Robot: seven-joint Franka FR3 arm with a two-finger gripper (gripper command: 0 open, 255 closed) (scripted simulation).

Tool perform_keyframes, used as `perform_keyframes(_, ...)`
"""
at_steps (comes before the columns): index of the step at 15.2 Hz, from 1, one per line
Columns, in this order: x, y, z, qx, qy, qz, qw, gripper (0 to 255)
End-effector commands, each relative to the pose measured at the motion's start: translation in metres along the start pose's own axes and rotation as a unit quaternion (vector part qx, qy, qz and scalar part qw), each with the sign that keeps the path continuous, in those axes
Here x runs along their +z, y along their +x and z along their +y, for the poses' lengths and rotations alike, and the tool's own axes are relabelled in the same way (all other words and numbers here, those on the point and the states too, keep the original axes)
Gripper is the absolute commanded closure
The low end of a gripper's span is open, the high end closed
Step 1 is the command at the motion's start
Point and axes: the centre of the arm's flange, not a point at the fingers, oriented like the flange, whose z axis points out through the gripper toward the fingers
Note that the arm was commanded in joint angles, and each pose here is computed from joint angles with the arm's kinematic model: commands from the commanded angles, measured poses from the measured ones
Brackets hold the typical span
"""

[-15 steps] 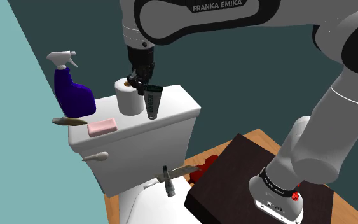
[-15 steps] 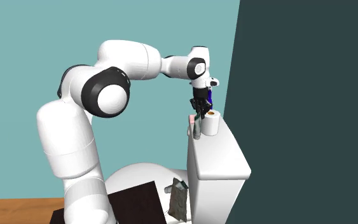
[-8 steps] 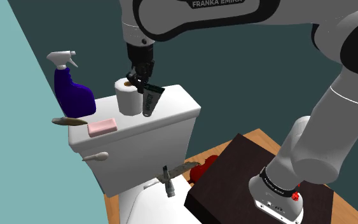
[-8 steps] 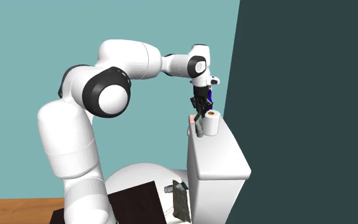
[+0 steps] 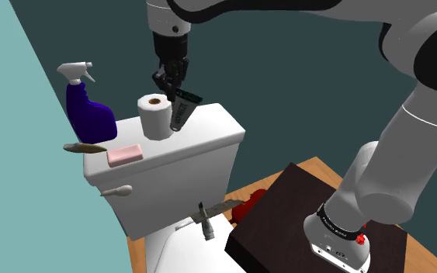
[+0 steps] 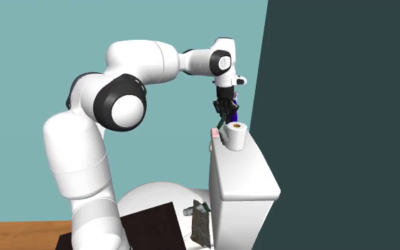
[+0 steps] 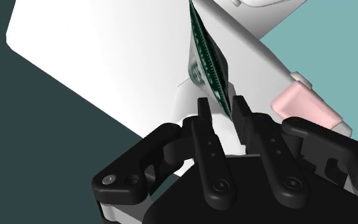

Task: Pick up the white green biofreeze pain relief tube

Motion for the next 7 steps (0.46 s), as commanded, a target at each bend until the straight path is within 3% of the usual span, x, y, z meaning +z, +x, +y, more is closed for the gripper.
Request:
perform_keyframes(1,-0.010,0.001,0.000,0.000,0.000,0.000,1.0000,255)
perform_keyframes(7,-0.032,0.002,0.001,0.000,0.000,0.000,1.0000,255)
